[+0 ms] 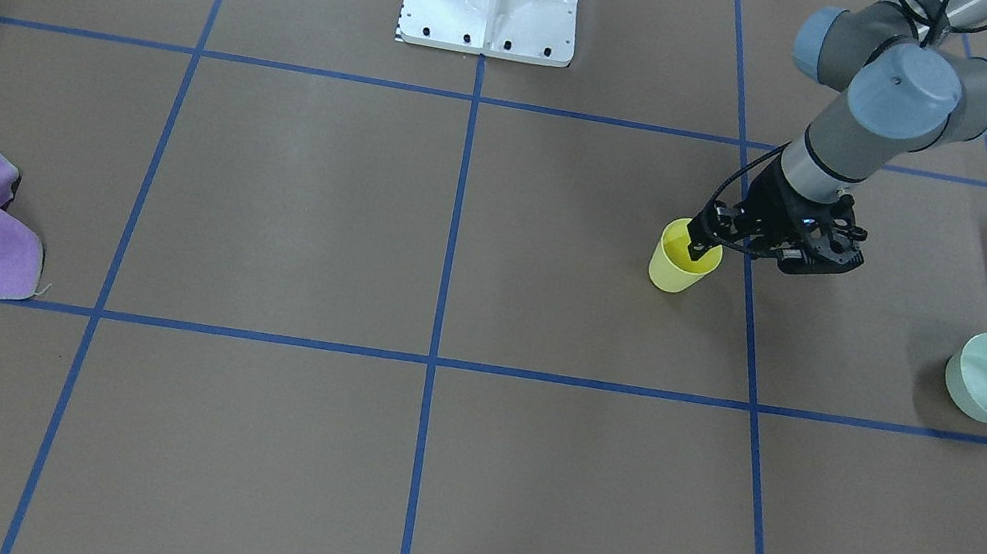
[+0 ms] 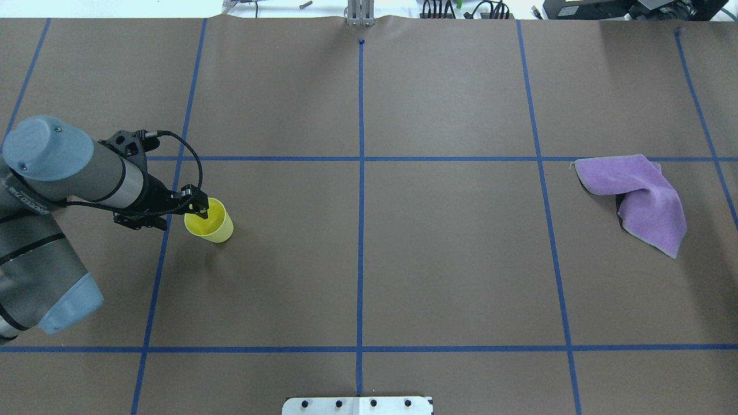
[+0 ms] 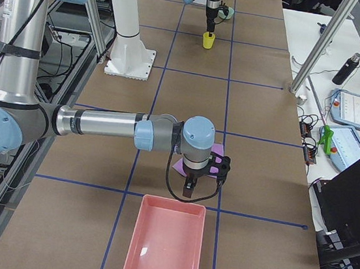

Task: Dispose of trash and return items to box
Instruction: 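Close the left gripper on the yellow cup rim and lift it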

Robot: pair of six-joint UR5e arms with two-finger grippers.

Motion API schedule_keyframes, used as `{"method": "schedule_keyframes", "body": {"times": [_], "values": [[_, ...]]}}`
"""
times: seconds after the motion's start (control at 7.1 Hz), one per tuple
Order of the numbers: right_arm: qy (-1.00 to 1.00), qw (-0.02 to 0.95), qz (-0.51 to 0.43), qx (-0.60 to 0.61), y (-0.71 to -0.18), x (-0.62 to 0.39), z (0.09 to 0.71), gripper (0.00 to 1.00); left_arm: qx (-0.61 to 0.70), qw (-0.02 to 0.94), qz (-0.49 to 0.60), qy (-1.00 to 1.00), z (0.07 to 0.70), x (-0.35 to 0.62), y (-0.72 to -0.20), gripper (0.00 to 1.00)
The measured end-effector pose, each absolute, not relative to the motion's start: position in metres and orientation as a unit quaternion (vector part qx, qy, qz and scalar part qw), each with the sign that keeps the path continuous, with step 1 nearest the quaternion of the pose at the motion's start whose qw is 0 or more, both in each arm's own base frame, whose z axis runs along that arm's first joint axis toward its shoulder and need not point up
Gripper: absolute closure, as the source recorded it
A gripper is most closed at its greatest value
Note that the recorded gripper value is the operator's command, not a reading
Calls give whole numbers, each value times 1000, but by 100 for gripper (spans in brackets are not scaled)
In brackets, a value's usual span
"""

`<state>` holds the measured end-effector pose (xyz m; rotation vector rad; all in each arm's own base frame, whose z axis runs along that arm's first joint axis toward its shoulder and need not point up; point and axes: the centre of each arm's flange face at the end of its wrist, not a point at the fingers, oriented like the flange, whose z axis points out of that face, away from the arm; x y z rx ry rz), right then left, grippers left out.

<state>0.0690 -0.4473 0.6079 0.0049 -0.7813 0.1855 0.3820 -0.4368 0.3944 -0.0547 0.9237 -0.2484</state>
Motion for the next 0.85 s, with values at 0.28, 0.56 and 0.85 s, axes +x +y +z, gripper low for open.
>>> {"method": "schedule_keyframes", "body": {"times": [0.28,0.56,0.85], "values": [[-380,921,90,2,-447,68,608,0,-25,889,-117,441,396,390,-435,100],[-380,921,88,3,-448,67,607,0,-23,887,-116,446,389,389,-433,100],[-381,921,80,9,-456,63,599,0,-39,880,-107,461,378,380,-426,100]]}}
